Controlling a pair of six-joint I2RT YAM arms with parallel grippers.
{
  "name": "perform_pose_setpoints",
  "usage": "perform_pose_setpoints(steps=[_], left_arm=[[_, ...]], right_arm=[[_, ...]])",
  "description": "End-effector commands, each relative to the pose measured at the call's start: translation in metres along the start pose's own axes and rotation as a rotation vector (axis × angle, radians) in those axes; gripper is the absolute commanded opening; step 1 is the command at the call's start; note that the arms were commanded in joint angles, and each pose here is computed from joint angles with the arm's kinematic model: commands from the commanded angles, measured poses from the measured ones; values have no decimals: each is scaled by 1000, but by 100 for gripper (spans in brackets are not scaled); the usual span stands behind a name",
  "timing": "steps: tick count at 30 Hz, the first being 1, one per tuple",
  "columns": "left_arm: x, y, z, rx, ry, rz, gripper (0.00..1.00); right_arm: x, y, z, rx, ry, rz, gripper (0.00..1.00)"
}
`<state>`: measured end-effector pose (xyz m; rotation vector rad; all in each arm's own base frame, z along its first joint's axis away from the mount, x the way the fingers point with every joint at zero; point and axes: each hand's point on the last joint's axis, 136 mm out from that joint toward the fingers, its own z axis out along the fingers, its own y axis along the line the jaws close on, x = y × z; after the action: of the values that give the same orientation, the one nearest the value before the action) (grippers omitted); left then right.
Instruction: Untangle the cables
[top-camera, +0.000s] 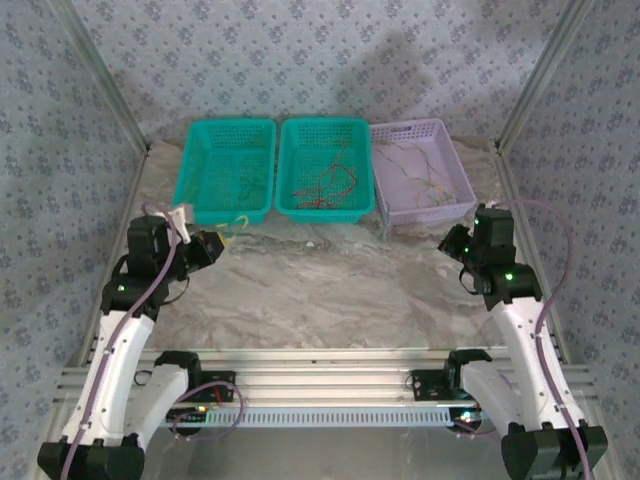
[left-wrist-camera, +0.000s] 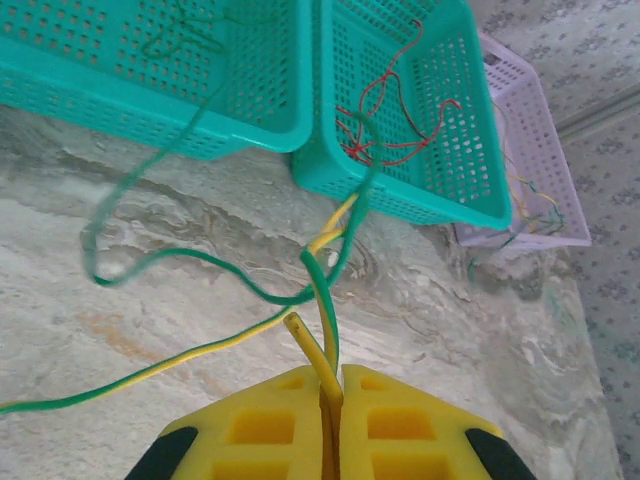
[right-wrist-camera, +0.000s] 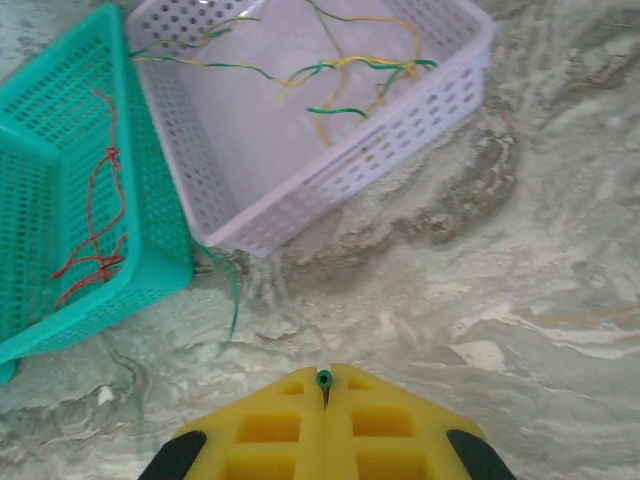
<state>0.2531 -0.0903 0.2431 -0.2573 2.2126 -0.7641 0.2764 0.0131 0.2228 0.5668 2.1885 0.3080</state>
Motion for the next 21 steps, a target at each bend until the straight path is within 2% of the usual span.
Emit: perform_pose_setpoints(steps=[1, 3, 5, 9, 16, 21], left_arm=[[-8, -6, -11, 1, -21, 35, 0], [-7, -10, -10, 25, -17, 17, 0], [-9, -12, -11, 36, -27, 14, 0], [-8, -15, -11, 50, -23, 22, 0], [0, -16, -7, 83, -4, 70, 0], [4, -22, -9, 127, -16, 115, 0]], right_arm=[[-5, -5, -9, 12, -30, 13, 0], [-12, 6, -11, -33, -49, 17, 0], [-18, 42, -14, -194, -50, -10, 0], [-20, 101, -29, -373, -29, -114, 0], [-20, 198, -52, -532, 7, -313, 0], [-16, 258, -41, -598, 57, -385, 0]])
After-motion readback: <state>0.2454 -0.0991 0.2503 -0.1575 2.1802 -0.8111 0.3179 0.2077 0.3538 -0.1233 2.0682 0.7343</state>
